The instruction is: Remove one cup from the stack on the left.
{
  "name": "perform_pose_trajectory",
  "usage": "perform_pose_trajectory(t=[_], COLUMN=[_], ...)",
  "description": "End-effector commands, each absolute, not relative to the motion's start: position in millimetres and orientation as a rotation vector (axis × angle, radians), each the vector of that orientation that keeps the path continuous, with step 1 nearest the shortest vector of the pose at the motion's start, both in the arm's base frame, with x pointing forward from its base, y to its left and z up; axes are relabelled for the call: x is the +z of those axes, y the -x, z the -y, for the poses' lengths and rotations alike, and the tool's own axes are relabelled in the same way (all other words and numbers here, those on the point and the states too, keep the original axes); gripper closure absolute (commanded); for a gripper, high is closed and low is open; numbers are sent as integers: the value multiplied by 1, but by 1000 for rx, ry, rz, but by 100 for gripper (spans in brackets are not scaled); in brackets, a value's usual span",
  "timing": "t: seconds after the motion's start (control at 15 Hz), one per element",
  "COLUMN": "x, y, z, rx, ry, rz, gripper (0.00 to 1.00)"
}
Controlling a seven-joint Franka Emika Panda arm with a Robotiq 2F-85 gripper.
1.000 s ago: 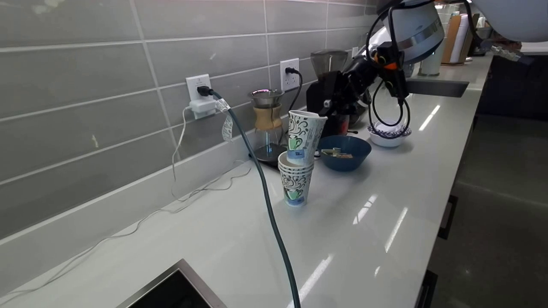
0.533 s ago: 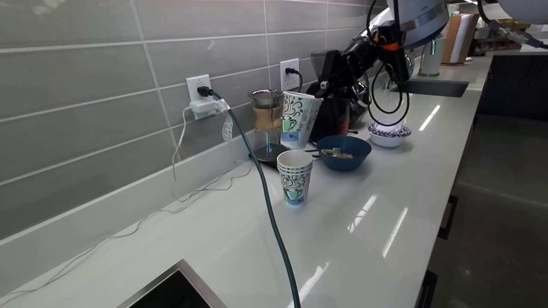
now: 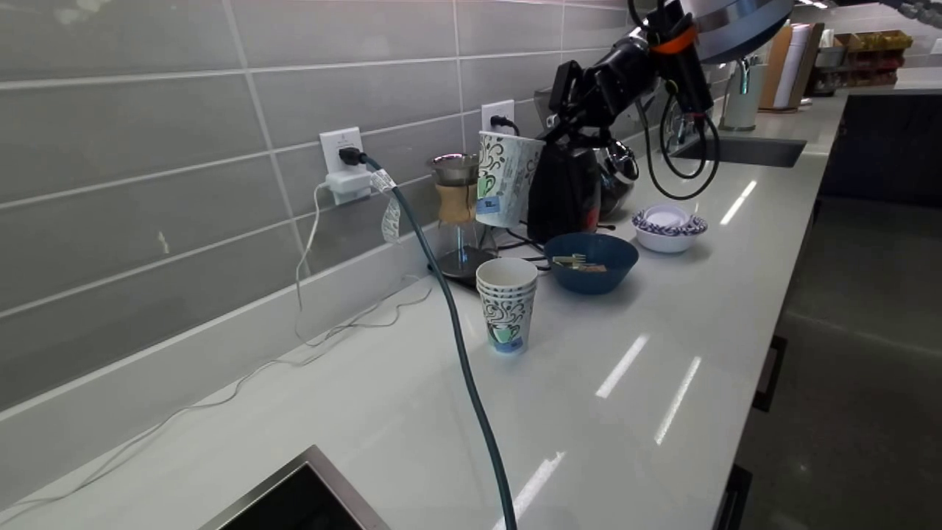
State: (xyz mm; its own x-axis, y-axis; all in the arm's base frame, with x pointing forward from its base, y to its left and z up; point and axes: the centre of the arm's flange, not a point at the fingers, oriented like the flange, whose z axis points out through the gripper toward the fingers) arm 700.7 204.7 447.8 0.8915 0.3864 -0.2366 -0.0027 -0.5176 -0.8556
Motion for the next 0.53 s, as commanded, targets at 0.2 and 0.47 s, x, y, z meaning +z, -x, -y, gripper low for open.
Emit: perform_pose_trajectory(t=[0.2,0.47], x=[430,437], y=[-623,-617], z=[-187,-182], rx=[508,439], ry=[2086,2095], rz=[-112,-333], gripper=[99,99])
